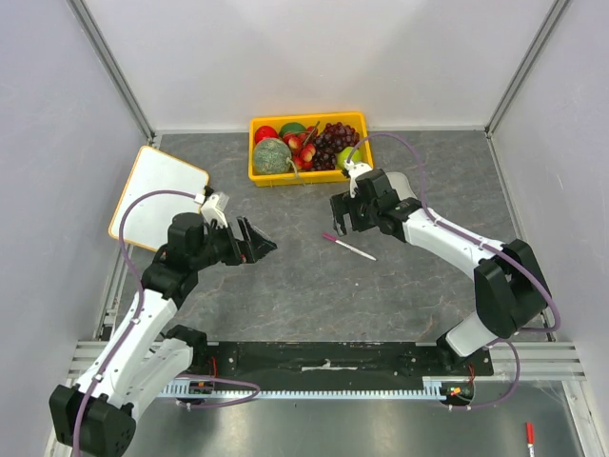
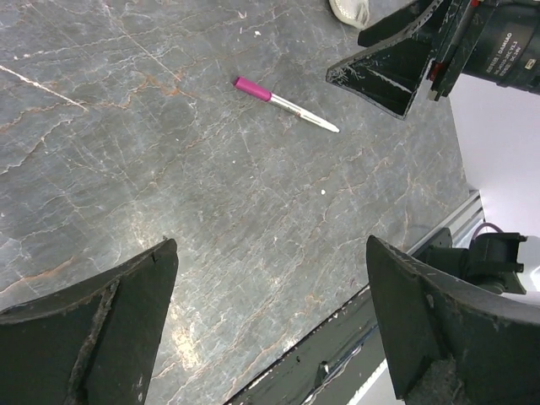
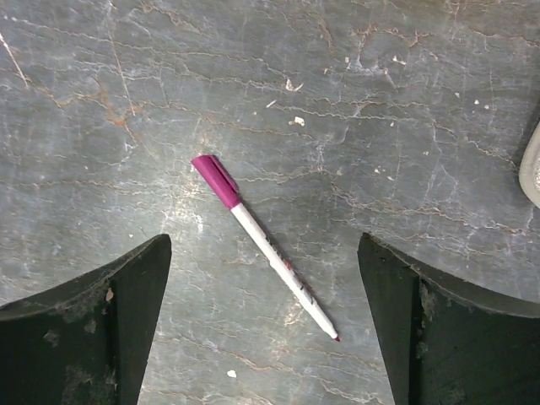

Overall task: Write a sentence on the whiteboard
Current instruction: Pick up the whiteboard marker from the center of the board, then pass from the right arm to the left

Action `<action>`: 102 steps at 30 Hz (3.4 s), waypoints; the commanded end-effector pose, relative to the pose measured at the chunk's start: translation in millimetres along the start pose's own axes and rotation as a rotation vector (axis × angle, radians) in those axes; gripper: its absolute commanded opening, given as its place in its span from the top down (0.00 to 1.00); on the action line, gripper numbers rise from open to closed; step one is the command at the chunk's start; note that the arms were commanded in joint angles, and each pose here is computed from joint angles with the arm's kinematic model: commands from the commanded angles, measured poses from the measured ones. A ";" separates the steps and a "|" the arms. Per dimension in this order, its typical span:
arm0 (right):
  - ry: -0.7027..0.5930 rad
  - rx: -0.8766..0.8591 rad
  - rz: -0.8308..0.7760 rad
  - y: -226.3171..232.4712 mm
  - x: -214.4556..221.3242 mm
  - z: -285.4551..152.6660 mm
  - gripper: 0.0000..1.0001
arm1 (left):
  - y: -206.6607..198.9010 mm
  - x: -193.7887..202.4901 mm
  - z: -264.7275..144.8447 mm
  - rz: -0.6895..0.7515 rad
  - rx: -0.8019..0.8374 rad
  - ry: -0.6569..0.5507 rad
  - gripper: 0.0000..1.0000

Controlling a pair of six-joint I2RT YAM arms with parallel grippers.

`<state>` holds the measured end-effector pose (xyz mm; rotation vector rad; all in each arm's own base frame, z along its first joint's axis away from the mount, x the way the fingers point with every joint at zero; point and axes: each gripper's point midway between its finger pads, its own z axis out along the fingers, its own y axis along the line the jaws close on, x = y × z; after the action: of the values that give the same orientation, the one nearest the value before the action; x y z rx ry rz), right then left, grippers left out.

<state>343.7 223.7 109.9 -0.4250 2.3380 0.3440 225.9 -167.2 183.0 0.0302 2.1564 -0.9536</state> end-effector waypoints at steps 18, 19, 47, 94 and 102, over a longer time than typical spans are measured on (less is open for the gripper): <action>0.173 0.150 -0.332 5.0 22.3 29.7 0.20 | -12.7 -4.5 -7.1 0.085 0.060 -0.023 0.04; 0.181 0.171 -0.350 3.6 23.5 31.9 0.22 | -12.8 -3.7 -7.1 0.084 0.062 -0.020 0.04; 0.278 -0.113 -0.153 40.1 38.8 61.5 1.00 | -32.8 -16.3 -29.5 0.132 0.092 -0.064 0.05; -0.446 -0.432 0.420 64.3 -128.0 -130.5 0.43 | -147.8 -8.8 96.4 0.240 0.339 0.159 0.98; -0.493 -0.533 0.289 59.6 -143.0 -160.8 0.02 | -133.0 -20.8 63.5 0.342 0.227 0.152 0.98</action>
<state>329.7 248.2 289.0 -0.0439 1.9269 1.0166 240.8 -317.9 218.4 0.5158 2.1567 -1.1290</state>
